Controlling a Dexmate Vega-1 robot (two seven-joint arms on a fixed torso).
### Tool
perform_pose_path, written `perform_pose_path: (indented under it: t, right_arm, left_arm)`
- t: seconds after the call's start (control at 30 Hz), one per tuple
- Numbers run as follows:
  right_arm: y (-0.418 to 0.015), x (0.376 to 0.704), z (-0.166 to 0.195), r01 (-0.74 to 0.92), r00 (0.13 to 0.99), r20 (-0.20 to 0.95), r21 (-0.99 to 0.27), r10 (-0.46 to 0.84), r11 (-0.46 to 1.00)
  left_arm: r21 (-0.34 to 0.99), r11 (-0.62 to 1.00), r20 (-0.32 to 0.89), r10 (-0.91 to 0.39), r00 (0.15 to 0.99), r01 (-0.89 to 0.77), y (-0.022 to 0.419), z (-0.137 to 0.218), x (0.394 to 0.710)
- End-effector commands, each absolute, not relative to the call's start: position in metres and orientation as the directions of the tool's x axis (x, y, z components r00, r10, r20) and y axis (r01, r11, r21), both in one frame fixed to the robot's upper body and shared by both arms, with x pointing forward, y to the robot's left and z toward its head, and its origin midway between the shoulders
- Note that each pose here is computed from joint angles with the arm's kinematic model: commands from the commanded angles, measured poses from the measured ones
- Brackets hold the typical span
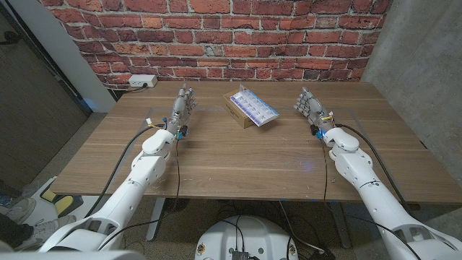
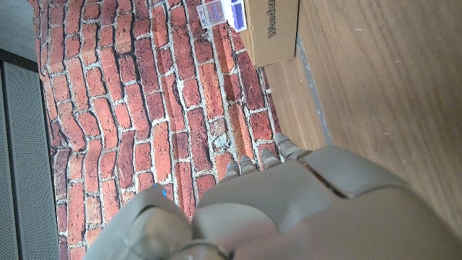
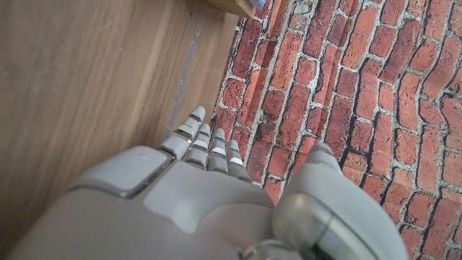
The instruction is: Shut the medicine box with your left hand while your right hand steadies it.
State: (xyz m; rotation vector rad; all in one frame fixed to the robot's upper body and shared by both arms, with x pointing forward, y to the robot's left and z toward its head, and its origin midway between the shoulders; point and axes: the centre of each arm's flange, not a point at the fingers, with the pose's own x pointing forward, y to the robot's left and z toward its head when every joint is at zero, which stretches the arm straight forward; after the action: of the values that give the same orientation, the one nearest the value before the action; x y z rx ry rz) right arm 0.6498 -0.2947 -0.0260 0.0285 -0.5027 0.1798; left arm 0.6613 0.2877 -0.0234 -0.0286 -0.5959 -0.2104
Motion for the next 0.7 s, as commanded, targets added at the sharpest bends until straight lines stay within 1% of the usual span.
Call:
perform_pose_path:
  t: [0.03,0.4,0.7]
  right_arm:
    - [-0.3011,0.6416,-0.036,-0.184,0.907,0.388,0.019,0.162,0.983]
    - [-0.3014,0.6378,-0.0415,-0.215,0.919,0.344,0.023,0.194,0.976]
    - [-0.2955,0.6373,-0.0433,-0.277,0.917,0.301,0.008,0.262,0.961]
  left_arm:
    - [0.038,0.977,0.557,-0.196,0.807,0.211,0.2845,-0.0231,0.6622]
    - [0.043,0.976,0.554,-0.201,0.808,0.214,0.2839,-0.0236,0.6624]
    - [0.044,0.975,0.553,-0.204,0.808,0.216,0.285,-0.0243,0.6626]
